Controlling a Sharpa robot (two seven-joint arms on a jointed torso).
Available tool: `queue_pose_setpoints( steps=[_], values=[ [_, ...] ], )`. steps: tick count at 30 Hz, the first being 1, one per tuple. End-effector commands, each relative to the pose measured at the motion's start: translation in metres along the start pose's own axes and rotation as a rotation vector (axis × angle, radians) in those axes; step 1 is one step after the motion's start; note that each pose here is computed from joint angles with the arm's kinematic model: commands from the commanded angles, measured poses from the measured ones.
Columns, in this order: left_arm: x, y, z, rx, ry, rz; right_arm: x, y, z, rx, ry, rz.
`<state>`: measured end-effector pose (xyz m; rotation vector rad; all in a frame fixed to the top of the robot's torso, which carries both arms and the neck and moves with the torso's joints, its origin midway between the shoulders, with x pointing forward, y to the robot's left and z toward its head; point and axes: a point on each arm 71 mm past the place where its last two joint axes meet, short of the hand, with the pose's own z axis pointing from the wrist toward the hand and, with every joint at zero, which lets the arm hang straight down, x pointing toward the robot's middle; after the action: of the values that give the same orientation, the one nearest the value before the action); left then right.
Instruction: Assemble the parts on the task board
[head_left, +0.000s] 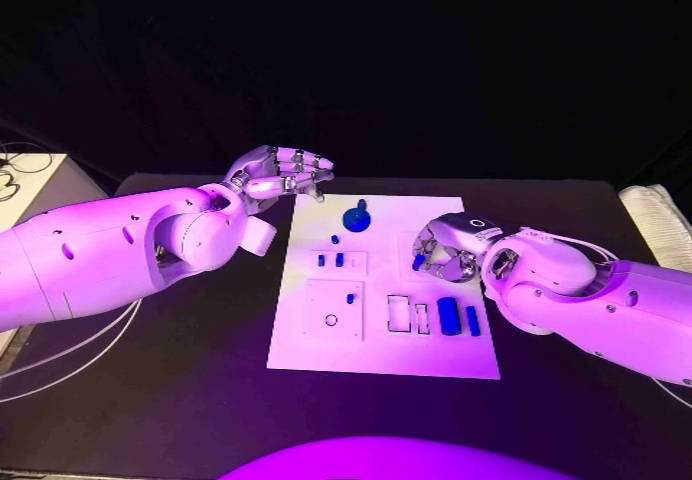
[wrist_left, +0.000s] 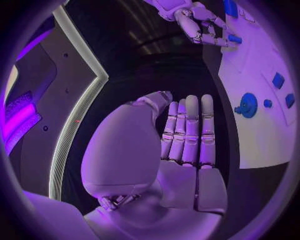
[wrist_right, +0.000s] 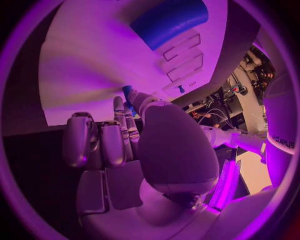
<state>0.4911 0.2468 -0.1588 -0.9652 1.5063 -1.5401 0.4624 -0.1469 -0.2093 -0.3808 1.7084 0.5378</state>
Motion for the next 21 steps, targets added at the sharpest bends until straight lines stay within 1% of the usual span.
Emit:
queue_pose_setpoints(
  steps=[1, 10, 17, 19, 21],
  values=[
    [0.0020, -0.0014, 0.0004, 0.006, 0.016, -0.011, 0.0034, 0.0024, 0.0006, -0.013, 0.023, -0.004],
    [0.0019, -0.0013, 0.0005, 0.005, 0.016, -0.011, 0.0049, 0.0092, 0.0024, -0.028, 0.018, 0.010],
    [0.0016, -0.0012, 0.0003, 0.004, 0.017, -0.011, 0.0054, 0.0098, 0.0031, -0.027, 0.019, 0.010],
    [0.0016, -0.0012, 0.0002, 0.004, 0.016, -0.011, 0.0050, 0.0098, 0.0031, -0.026, 0.013, 0.010],
    [0.0016, -0.0012, 0.0002, 0.003, 0.016, -0.011, 0.0038, 0.0100, 0.0030, -0.027, -0.006, 0.013]
  ],
)
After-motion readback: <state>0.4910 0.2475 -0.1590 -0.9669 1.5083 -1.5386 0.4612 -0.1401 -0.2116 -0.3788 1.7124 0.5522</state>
